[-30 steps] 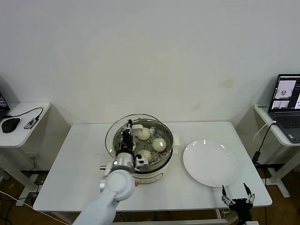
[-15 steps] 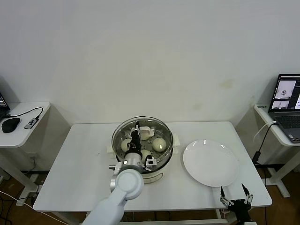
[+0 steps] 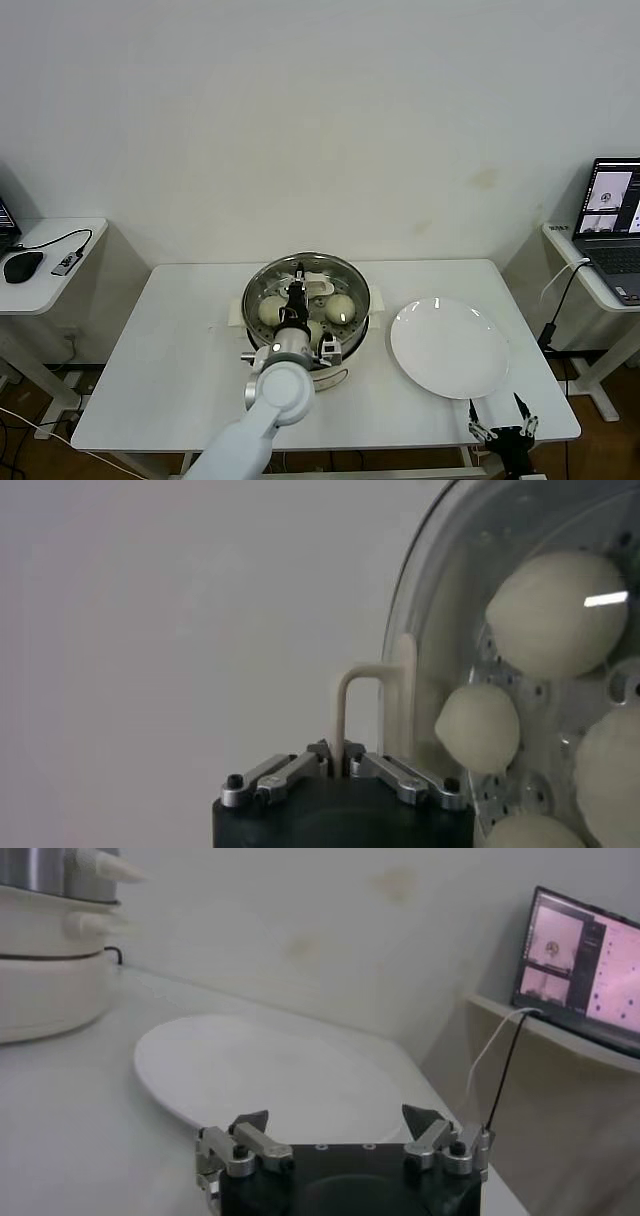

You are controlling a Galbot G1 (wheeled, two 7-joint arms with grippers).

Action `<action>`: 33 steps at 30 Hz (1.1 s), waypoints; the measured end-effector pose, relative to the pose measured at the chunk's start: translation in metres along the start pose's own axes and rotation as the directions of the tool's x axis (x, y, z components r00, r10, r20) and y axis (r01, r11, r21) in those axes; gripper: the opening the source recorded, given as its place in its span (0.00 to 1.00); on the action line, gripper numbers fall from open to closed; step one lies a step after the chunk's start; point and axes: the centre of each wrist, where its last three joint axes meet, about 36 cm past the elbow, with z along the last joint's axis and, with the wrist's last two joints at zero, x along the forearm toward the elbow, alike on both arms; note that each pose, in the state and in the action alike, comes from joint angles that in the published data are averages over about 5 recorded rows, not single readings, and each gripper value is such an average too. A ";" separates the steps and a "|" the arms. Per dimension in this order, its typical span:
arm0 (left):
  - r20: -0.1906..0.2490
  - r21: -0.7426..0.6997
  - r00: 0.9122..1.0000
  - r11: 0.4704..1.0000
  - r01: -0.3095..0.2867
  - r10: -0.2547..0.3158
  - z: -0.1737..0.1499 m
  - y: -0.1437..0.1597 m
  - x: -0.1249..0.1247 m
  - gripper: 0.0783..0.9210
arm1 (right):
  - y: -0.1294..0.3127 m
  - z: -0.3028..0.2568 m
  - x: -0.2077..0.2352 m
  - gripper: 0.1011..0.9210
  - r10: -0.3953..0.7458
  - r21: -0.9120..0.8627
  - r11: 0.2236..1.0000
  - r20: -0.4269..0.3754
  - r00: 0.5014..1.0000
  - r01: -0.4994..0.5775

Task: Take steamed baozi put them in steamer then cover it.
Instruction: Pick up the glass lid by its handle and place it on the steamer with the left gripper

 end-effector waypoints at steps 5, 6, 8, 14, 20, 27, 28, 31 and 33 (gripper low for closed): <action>-0.004 -0.008 1.000 1.000 -0.008 0.008 0.001 -0.005 -0.002 0.08 | 0.001 0.000 0.000 0.88 -0.004 0.001 1.000 0.001 1.000 0.004; -0.004 -0.009 1.000 1.000 -0.011 0.010 0.001 -0.006 -0.003 0.08 | 0.001 0.001 0.000 0.88 -0.005 0.001 1.000 0.001 1.000 0.005; -0.004 -0.011 1.000 1.000 -0.014 0.014 0.000 -0.007 -0.003 0.08 | 0.001 0.001 0.000 0.88 -0.006 0.001 1.000 0.001 1.000 0.006; -0.002 -0.014 1.000 1.000 -0.016 0.016 -0.001 -0.007 -0.005 0.08 | 0.002 0.002 0.001 0.88 -0.009 0.003 1.000 0.000 1.000 0.009; 0.003 0.000 1.000 1.000 -0.017 0.017 -0.003 -0.006 -0.005 0.09 | 0.003 0.002 0.002 0.88 -0.012 0.005 1.000 0.001 1.000 0.012; 0.012 0.014 1.000 1.000 -0.012 0.012 -0.001 -0.004 0.002 0.28 | 0.005 0.001 0.001 0.88 -0.018 0.006 1.000 0.004 1.000 0.018; 0.013 0.016 1.000 1.000 -0.012 0.011 -0.001 -0.003 0.003 0.31 | 0.005 0.001 0.001 0.88 -0.018 0.007 1.000 0.004 1.000 0.018; 0.018 0.021 1.000 1.000 -0.007 0.006 0.002 -0.002 0.009 0.42 | 0.005 0.001 0.001 0.88 -0.020 0.008 1.000 0.004 1.000 0.020; 0.023 0.026 1.000 1.000 -0.003 0.002 0.004 -0.001 0.014 0.49 | 0.006 0.001 0.001 0.88 -0.020 0.009 1.000 0.004 1.000 0.020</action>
